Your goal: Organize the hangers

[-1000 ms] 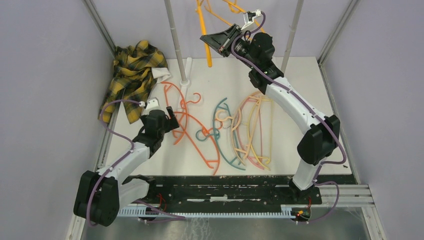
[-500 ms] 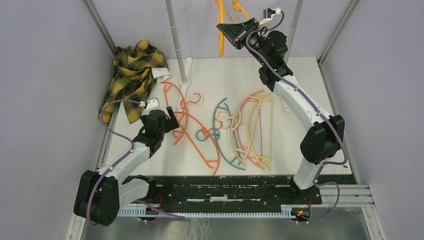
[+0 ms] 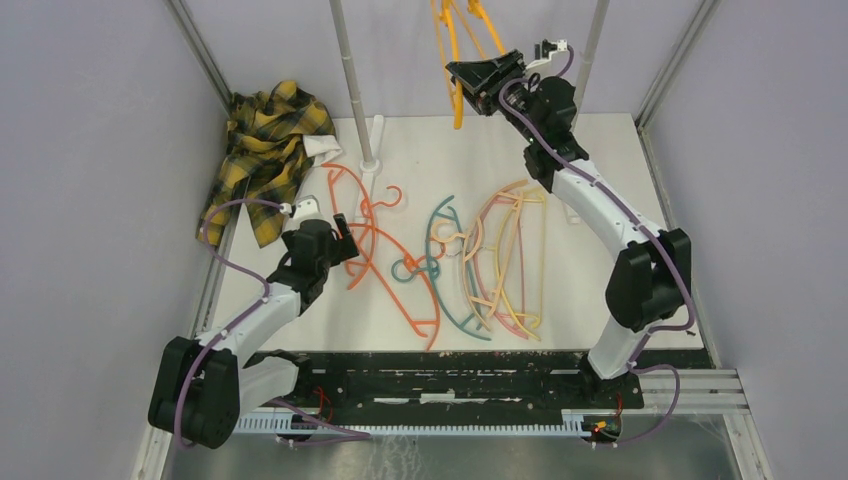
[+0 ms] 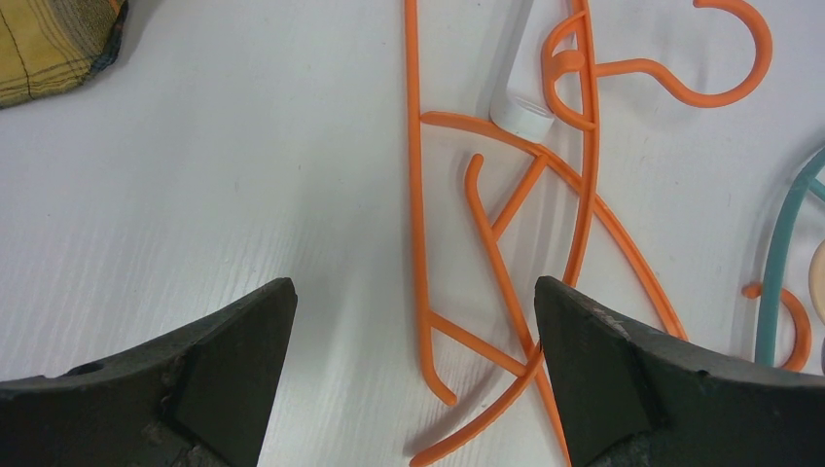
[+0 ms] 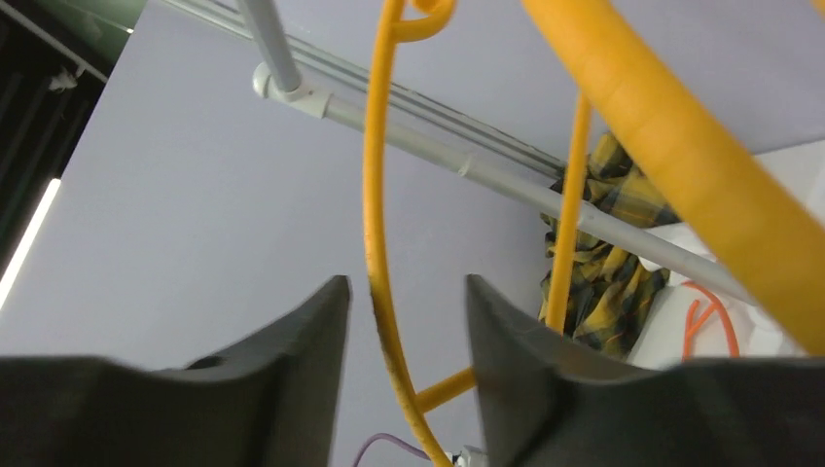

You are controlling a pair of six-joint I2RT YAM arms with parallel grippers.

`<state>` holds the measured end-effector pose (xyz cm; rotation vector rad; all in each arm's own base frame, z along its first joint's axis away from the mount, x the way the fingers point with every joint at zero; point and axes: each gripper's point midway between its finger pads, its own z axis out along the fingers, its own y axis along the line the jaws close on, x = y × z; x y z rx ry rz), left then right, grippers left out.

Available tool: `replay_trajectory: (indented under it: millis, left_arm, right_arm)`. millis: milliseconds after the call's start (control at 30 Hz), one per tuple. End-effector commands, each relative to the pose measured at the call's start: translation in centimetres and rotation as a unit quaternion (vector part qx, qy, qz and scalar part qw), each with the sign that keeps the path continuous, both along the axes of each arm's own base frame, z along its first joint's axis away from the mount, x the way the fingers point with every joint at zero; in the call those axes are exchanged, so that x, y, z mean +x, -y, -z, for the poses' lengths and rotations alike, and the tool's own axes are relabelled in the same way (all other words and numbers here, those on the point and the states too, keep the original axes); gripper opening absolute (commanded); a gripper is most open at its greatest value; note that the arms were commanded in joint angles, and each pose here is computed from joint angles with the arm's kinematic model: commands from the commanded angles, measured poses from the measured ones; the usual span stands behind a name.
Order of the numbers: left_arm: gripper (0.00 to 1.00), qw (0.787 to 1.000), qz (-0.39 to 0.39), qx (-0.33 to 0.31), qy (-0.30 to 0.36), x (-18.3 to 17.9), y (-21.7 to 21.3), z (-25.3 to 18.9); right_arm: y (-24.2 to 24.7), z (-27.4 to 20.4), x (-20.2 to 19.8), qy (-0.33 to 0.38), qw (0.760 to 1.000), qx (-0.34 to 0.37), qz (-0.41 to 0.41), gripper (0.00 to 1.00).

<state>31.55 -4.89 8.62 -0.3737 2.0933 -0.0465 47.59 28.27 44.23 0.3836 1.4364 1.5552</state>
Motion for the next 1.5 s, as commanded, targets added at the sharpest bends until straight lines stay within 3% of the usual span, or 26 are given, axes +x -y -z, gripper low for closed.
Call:
replay_trajectory:
  millis: [0, 167, 400, 567, 733, 1033, 1133, 1467]
  left_arm:
    - [0.99, 0.999, -0.015, -0.005, 0.030, 1.4, -0.2, -1.9]
    - [0.99, 0.999, -0.015, -0.004, 0.028, 1.4, -0.1, -1.5]
    - [0.99, 1.000, -0.014, -0.003, 0.016, 1.5, 0.0, -0.5]
    - [0.99, 1.000, -0.011, -0.004, 0.010, 1.6, 0.1, 0.1]
    - [0.99, 1.000, -0.008, -0.002, 0.002, 1.8, 0.3, 0.5]
    - [0.99, 1.000, -0.002, -0.001, -0.005, 1.8, 0.5, 0.9]
    - [0.93, 0.999, 0.036, -0.028, 0.007, 2.1, 2.3, 0.2]
    - [0.80, 0.998, 0.062, -0.023, -0.002, 1.8, 4.9, 0.7]
  right_arm:
    - [2.2, -2.6, -2.6, 0.044, 0.998, -0.022, 0.031, 0.63]
    - [4.8, -2.7, -5.6, 0.064, 0.990, -0.093, 0.085, 0.85]
    - [9.3, 0.6, -9.8, 0.068, 0.956, -0.234, 0.163, 0.97]
    - [12.9, 4.8, -12.4, 0.037, 0.918, -0.335, 0.208, 0.98]
    - [13.5, 10.1, -14.0, 0.000, 0.888, -0.416, 0.197, 0.97]
    - [8.7, 19.3, -16.5, -0.038, 0.861, -0.499, 0.092, 0.86]
    - [7.6, 21.8, -17.1, -0.052, 0.855, -0.512, 0.066, 0.85]
    - [8.2, 23.4, -16.9, -0.060, 0.842, -0.531, 0.077, 0.84]
